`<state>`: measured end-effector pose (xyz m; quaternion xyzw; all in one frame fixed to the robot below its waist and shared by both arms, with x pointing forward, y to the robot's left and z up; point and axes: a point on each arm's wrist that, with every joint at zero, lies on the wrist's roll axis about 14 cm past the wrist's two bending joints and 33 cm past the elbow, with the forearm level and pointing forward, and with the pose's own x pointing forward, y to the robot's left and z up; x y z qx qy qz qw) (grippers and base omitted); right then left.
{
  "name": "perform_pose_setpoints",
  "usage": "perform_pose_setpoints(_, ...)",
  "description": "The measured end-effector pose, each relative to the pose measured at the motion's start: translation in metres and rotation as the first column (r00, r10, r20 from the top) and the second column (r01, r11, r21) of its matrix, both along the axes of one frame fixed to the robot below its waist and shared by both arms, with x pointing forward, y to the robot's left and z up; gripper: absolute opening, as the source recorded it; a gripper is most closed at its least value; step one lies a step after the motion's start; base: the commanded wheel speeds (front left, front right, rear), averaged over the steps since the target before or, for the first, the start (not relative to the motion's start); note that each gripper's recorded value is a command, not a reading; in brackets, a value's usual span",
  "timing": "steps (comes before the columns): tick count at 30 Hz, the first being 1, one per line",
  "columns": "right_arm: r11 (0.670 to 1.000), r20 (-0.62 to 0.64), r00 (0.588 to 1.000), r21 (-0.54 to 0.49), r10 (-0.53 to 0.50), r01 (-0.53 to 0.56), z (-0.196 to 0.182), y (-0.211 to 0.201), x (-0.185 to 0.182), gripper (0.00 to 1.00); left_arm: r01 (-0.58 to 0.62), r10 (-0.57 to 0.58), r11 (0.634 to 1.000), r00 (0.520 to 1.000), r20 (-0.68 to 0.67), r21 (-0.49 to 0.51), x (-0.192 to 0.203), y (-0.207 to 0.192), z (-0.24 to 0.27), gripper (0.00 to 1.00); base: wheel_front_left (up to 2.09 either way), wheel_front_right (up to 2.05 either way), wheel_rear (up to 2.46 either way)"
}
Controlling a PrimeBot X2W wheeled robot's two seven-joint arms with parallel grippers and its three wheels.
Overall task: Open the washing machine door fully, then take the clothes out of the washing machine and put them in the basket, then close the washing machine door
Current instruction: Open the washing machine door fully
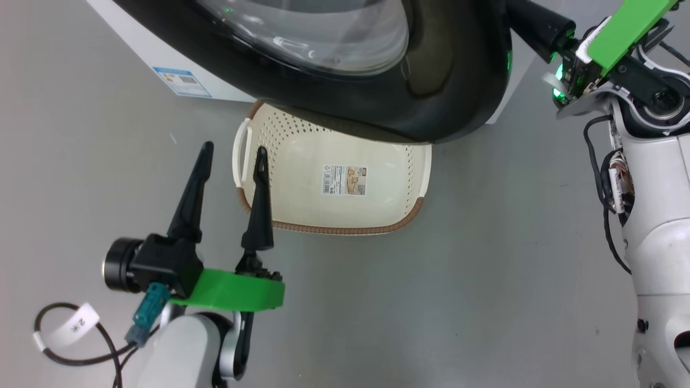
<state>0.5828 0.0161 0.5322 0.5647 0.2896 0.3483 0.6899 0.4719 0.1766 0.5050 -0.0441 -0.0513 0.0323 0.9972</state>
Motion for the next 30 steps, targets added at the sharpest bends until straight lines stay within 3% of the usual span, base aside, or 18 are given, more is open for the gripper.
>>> perform_pose_setpoints(30, 0.99, 0.015, 0.991, 0.028, 0.137, -0.137, 0.008, 0.031, -0.096, 0.0, -0.108, 0.107, 0.994, 0.993, 0.057, 0.012, -0.063, 0.034, 0.036, 1.0, 0.0, 0.0, 0.0)
